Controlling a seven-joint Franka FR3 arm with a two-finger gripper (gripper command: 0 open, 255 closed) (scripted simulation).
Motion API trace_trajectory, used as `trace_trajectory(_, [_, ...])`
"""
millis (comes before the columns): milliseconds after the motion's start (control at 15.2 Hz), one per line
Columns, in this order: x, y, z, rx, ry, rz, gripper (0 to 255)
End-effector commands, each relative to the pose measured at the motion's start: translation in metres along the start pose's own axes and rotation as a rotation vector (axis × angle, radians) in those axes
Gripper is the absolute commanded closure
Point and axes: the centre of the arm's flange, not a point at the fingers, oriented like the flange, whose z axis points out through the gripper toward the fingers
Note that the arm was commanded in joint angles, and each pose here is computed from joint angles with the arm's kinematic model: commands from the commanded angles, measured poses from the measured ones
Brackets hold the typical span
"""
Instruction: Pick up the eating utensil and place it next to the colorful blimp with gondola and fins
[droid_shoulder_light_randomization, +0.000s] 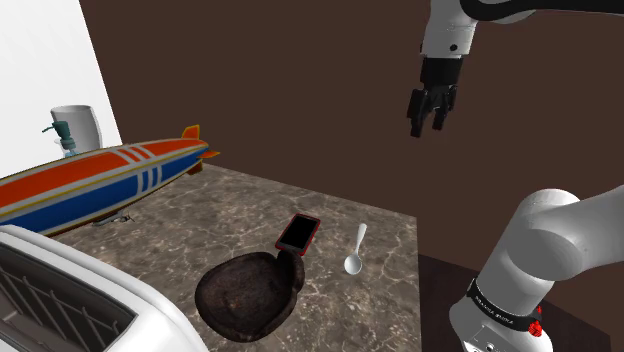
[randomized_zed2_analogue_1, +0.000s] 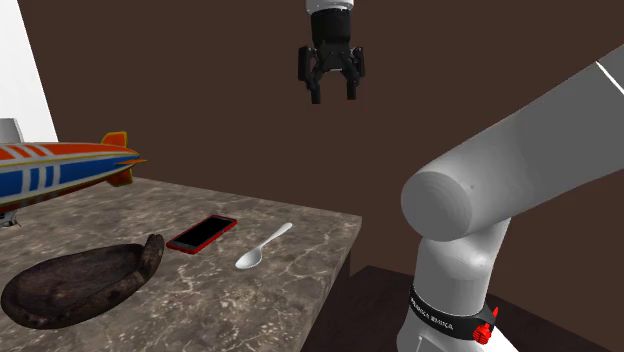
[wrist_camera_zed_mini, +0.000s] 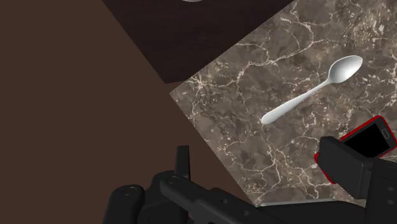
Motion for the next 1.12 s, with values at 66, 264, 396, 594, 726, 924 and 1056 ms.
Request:
trace_trajectory(66, [-0.002,-0.004,0.012,0.014,-0.001,0.046,0])
trace_trajectory(264, [-0.007,-0.017,0.046,0.055,-0.005,0.183,0])
trace_trajectory(396, [-0.009,-0.027,0.068,0.082,-0.008,0.274,0])
trace_trajectory(594, [-0.011,-0.043,0.102,0.123,-0.011,0.411,0])
trace_trajectory(726, [-0.011,-0.055,0.123,0.15,-0.014,0.503,0])
trace_trajectory(924, [-0.009,-0.073,0.156,0.191,-0.018,0.64,0])
trace_trajectory(1056, [-0.007,-0.086,0.177,0.218,-0.02,0.731,0])
